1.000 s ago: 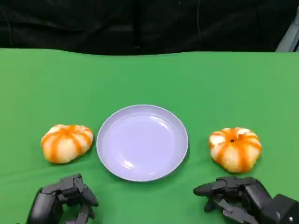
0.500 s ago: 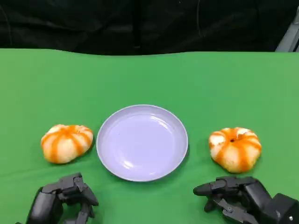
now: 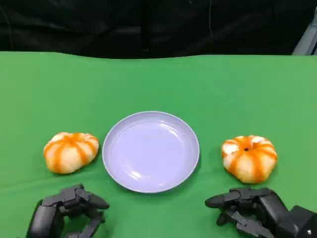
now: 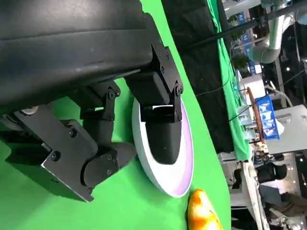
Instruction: Grasp the bread from the table and place it into the plate.
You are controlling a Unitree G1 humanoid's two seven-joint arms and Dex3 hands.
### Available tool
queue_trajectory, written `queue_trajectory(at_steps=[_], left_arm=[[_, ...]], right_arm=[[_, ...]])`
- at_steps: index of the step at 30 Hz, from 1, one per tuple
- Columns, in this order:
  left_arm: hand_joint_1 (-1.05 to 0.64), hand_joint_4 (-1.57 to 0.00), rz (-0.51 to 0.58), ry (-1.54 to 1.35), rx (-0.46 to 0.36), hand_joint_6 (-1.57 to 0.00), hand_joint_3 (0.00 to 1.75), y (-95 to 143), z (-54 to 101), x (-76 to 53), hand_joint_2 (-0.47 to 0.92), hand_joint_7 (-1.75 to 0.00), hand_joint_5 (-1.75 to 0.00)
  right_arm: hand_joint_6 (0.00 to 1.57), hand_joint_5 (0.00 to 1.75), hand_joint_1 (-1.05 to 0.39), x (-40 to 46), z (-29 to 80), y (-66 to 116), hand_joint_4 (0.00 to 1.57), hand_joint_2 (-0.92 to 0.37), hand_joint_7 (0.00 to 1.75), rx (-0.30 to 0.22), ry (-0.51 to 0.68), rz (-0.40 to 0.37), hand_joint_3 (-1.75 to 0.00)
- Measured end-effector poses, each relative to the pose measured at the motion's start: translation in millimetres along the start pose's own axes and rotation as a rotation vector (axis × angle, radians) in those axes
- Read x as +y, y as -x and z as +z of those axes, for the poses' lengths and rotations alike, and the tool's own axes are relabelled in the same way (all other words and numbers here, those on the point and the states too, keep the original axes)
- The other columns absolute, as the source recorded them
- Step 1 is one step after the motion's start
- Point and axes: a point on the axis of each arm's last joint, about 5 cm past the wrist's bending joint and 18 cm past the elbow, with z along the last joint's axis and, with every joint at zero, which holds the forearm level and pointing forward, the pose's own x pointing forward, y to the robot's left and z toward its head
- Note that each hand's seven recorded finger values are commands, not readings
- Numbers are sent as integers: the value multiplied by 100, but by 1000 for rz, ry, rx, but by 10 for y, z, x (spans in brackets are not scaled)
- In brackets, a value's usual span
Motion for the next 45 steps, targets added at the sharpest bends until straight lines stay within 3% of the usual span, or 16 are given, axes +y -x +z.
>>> queue_trajectory(at_steps=[2,5,10,14,21,31,37,45], left_arm=[[-13,-91,6,8,-1,-103,13,1,-1,2,91,-4,-42],[-15,-92,11,21,-3,-94,8,2,-3,3,92,-1,-26],[-24,-86,3,35,0,-82,7,-5,-4,6,92,0,-13],[-43,-71,-5,30,-13,-57,13,-26,13,11,92,0,-3],[-61,-59,-30,-15,-20,-30,22,-44,46,98,92,0,0],[-70,-49,6,-115,-104,-30,32,-180,157,255,92,-1,0],[-72,-45,35,-189,-154,-39,32,-276,233,360,92,-4,0],[-77,-45,23,-348,-154,-50,31,-325,276,429,92,-6,0]], right_arm=[[122,112,-8,0,0,0,81,-92,8,-1,0,0,-37],[122,112,-8,0,-6,2,81,-92,8,-4,1,1,-37],[123,112,-9,0,-9,1,81,-92,8,-3,0,3,-37],[123,113,-9,0,-10,2,82,-92,8,-4,0,3,-38],[123,115,-9,-1,-11,3,81,-92,8,-6,0,4,-38],[122,117,-8,-2,-11,4,80,-92,8,-6,-2,3,-39],[123,117,-7,-2,-12,3,81,-92,8,-5,-3,4,-39],[122,117,-8,-1,-11,2,80,-92,8,-4,-3,3,-39]])
